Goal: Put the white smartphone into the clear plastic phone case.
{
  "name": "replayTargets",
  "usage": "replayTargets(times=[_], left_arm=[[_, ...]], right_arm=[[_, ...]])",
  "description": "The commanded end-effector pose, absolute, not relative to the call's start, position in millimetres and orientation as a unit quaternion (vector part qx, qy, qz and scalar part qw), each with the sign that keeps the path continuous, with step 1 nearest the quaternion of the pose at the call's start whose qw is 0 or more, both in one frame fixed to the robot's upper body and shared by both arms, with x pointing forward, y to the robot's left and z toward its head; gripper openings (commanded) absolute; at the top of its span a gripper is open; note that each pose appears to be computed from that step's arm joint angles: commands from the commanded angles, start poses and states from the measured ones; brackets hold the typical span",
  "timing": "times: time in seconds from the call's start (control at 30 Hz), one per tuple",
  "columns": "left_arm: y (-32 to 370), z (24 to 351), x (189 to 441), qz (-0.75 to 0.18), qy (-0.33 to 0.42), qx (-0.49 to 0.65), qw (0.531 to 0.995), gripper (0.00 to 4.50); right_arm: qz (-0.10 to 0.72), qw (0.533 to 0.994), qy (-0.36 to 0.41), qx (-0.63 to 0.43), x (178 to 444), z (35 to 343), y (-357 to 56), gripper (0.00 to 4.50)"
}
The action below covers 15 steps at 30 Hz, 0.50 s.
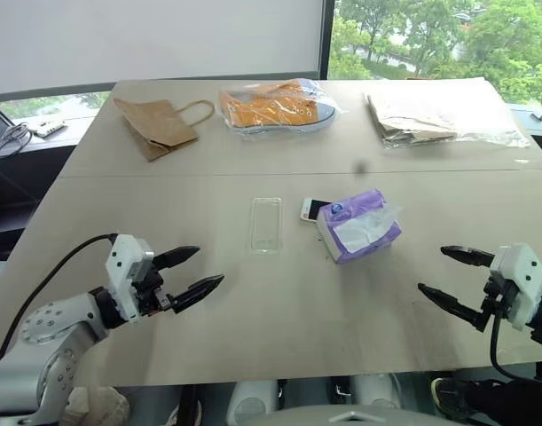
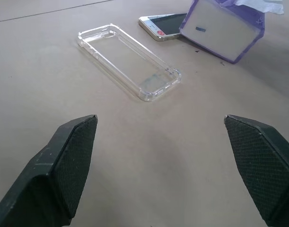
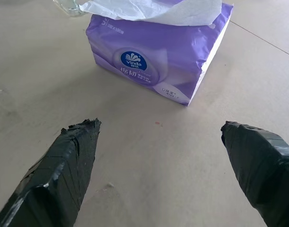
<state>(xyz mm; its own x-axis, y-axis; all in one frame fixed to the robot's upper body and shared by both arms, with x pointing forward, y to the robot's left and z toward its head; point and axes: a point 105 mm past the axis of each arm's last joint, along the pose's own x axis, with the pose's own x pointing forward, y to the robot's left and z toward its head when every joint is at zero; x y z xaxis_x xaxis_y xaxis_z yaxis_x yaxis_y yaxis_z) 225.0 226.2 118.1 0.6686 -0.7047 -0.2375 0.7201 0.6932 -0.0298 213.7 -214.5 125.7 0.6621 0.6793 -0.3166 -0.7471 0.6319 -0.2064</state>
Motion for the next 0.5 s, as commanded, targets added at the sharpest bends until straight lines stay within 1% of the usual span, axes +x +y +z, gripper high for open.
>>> replayTargets(times=[0.03, 0.13, 0.23, 0.3, 0.37, 0.43, 0.5], left_arm=[[223, 130, 232, -0.401, 0.100, 0.043, 0.910, 4.44], [208, 146, 246, -0.418, 0.080, 0.037, 0.904, 4.44], [188, 162, 256, -0.441, 0.052, 0.042, 0.895, 4.44], [177, 171, 267, -0.444, 0.044, 0.052, 0.894, 4.44], [163, 173, 281, -0.443, 0.069, 0.056, 0.892, 4.44], [143, 171, 290, -0.472, 0.116, 0.070, 0.871, 4.44], [122, 174, 303, -0.492, 0.139, 0.066, 0.857, 4.44]], right_arm=[[0.395, 0.899, 0.075, -0.173, 212, 143, -213, 4.48], [0.402, 0.900, 0.047, -0.164, 208, 159, -202, 4.48], [0.410, 0.895, 0.037, -0.172, 203, 165, -197, 4.48], [0.416, 0.892, 0.036, -0.176, 201, 167, -194, 4.48], [0.421, 0.888, 0.040, -0.181, 197, 169, -190, 4.48], [0.430, 0.882, 0.048, -0.185, 193, 170, -187, 4.48], [0.434, 0.880, 0.050, -0.186, 191, 172, -186, 4.48]])
